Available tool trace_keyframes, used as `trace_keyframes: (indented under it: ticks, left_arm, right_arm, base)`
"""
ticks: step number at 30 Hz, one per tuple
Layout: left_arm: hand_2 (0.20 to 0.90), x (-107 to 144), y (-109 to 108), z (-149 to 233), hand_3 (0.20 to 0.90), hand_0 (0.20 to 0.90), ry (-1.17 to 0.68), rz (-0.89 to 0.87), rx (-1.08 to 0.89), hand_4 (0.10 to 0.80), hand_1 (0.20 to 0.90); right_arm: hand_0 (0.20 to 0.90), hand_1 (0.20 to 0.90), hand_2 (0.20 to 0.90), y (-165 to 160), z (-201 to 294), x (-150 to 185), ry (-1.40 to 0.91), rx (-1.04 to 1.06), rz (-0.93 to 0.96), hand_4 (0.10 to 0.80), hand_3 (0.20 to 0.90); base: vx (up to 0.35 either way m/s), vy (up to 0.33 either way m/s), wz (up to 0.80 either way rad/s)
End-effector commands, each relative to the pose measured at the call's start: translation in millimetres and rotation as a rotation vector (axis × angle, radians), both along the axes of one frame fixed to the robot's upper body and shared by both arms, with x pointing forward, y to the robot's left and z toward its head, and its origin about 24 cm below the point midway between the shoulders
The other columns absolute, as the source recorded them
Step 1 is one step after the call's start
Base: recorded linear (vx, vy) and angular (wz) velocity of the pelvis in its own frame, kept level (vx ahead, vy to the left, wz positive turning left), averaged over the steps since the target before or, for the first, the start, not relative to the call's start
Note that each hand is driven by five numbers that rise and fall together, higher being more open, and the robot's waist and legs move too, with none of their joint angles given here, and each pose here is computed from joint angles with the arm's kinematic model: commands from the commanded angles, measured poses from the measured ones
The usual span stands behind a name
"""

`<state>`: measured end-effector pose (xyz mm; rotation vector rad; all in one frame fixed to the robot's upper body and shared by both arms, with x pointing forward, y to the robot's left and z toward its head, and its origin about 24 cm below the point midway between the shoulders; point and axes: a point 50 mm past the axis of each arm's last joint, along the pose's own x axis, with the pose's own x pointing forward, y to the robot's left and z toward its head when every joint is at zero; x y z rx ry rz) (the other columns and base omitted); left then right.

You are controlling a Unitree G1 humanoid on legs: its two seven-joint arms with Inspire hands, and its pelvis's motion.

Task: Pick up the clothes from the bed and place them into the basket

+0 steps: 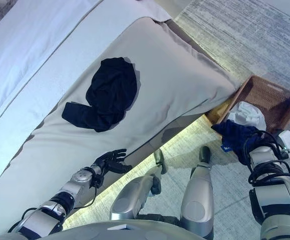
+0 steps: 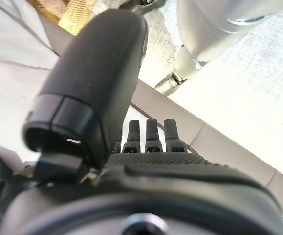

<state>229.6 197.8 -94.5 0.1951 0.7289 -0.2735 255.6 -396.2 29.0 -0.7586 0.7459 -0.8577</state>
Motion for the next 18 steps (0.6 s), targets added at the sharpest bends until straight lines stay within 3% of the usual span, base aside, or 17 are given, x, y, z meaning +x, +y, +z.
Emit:
trace_keyframes:
  ticks: [1, 4, 11, 15, 18]
  left_arm:
    - [0.9, -31, 30, -12, 0.9, 0.9, 0.072, 0.066, 0.046, 0.8, 0.9]
    - [0.9, -41, 35, -16, 0.9, 0.9, 0.092, 0.1, 0.048, 0.8, 0.9]
    - [0.9, -80, 42, -34, 0.9, 0.9, 0.179, 0.255, 0.024, 0.8, 0.9]
    - [0.9, -107, 41, -46, 0.9, 0.9, 0.247, 0.305, 0.016, 0.8, 0.9]
    - [0.9, -109, 48, -46, 0.9, 0.9, 0.261, 0.315, 0.037, 0.8, 0.9]
  right_arm:
    - [0.9, 0.9, 0.9, -30, 38, -10, -0.097, -0.214, -0.029, 0.8, 0.9]
    - [0.9, 0.9, 0.9, -16, 60, 7, -0.216, -0.301, 0.072, 0.8, 0.9]
    - [0.9, 0.9, 0.9, 79, 111, 46, -0.544, -0.39, 0.567, 0.8, 0.9]
    - [0.9, 0.9, 0.9, 128, 120, 62, -0.518, -0.388, 0.885, 0.8, 0.9]
    - [0.9, 0.9, 0.9, 155, 133, 80, -0.429, -0.486, 1.044, 0.8, 0.9]
  base:
    - [0.114, 0.015, 0.1]
    - [0.074, 0.027, 0.09]
    - [0.112, 0.136, 0.03]
    - [0.131, 0.215, 0.25]
    - [0.011, 0.231, 0.53]
